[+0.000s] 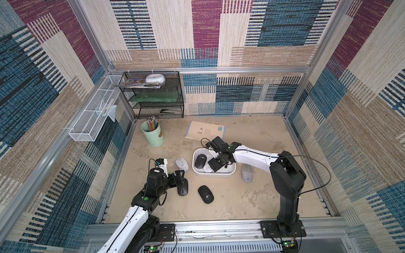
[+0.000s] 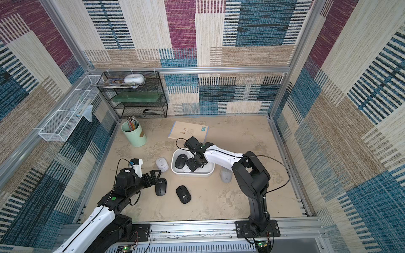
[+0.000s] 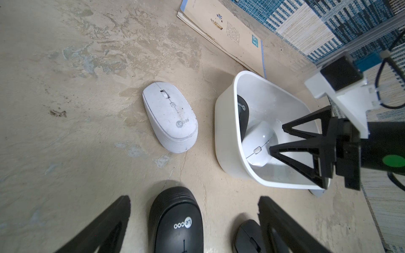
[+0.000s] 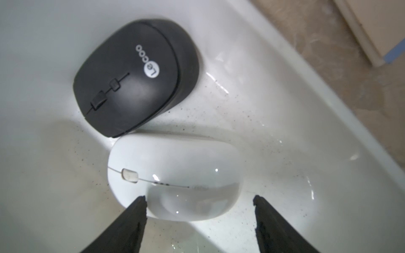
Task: Take out the mouse from the storage box
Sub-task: Pick up the mouse from the storage box.
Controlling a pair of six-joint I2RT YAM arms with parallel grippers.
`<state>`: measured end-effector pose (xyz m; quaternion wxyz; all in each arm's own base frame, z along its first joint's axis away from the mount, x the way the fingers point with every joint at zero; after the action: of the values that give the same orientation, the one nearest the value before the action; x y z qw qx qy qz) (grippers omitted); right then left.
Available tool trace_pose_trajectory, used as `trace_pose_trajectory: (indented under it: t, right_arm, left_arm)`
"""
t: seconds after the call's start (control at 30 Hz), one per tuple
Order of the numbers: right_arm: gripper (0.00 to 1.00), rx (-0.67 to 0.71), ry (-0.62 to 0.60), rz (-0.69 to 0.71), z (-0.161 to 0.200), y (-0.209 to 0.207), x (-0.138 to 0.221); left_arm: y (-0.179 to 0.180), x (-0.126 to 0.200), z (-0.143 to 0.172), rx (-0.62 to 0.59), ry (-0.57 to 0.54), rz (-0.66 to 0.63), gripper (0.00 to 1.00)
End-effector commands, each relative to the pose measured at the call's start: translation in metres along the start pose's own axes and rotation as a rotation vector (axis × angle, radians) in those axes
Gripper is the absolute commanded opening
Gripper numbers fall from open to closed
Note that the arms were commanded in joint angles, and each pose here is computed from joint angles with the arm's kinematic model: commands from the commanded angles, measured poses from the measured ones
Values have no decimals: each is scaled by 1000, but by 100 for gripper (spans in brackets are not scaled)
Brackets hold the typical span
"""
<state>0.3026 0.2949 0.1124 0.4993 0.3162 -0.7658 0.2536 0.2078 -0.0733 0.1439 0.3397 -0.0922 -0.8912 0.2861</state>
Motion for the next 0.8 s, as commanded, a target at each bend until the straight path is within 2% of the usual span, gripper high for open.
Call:
trace_pose_trajectory:
  t: [0.0,0.2,0.43,0.63,0.77]
  right_arm:
    - [82,45,26,19,4,-2,-3]
    - [84,18,31,38,-4,-5,-15]
    - [78,-112,17,79,-4,-27,-12]
    - [84,-28,-42,51,-9,-25,7]
    - [84,109,-89,18,-10,-19,19]
  left_arm:
    - [-3,0,-4,-5,-21,18,95]
    - [-3,-1,-4,-4,-17,17,95]
    - [-3,-1,-4,-5,-17,17,95]
    - [-4,-1,-4,-5,-15,19,95]
    - [-4,-1,-4,-5,-16,22,95]
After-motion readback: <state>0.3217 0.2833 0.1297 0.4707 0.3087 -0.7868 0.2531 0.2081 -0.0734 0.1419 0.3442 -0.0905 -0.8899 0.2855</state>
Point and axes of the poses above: each gripper's point midway between its finger pads, its own x axis back along the fingers, its own y axis along the line the jaws close on, z = x × y, the point moved 6 cm from there along x, back along the fingers, and after that the axes turned 6 degrees about x, right-handed, at the moved point
